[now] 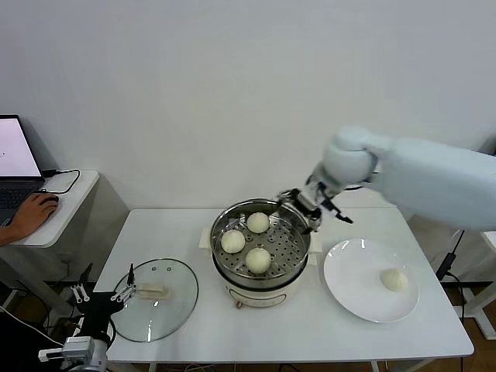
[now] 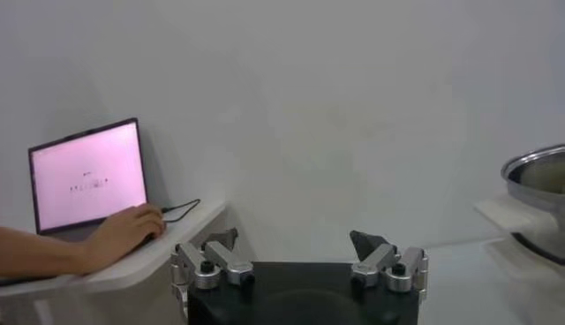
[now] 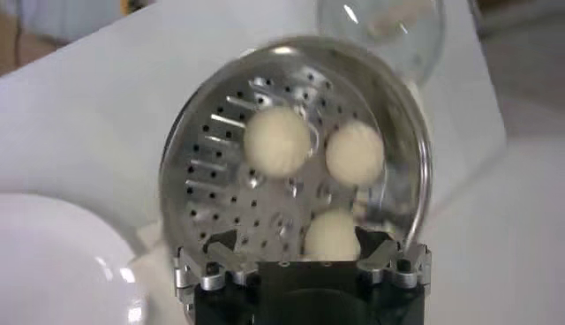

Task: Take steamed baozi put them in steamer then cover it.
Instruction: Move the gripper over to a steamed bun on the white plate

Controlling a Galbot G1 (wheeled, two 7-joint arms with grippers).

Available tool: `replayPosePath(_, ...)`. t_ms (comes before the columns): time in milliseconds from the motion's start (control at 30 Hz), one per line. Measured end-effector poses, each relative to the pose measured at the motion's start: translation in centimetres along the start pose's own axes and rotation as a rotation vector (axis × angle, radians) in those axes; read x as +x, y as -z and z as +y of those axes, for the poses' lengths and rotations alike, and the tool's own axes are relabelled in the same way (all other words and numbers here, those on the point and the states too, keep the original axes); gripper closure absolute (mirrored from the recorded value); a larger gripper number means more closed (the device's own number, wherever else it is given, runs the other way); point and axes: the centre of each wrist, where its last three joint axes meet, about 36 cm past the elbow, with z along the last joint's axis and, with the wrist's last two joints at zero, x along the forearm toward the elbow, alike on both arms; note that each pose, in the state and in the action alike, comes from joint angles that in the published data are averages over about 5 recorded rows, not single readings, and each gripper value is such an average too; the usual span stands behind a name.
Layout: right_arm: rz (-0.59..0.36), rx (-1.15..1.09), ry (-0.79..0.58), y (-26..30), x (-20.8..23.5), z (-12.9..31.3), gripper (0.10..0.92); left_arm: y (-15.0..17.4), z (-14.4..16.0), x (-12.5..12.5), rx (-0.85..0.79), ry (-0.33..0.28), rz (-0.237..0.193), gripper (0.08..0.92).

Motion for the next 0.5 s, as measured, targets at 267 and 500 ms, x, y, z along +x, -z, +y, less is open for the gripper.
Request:
replayPosePath(267,0.091,-0.311,0.009,-6.6,0.4,8.1,0.199,-0.1,-0.2,-0.4,-0.004,-0.017,-0.002,0.177)
replayPosePath(500,0.129,-0.488,0.038,-11.2,-1.7,14.9,0.200,-0.2,-0.5,-0.4,-0.008,-0.030,0.006,0.177)
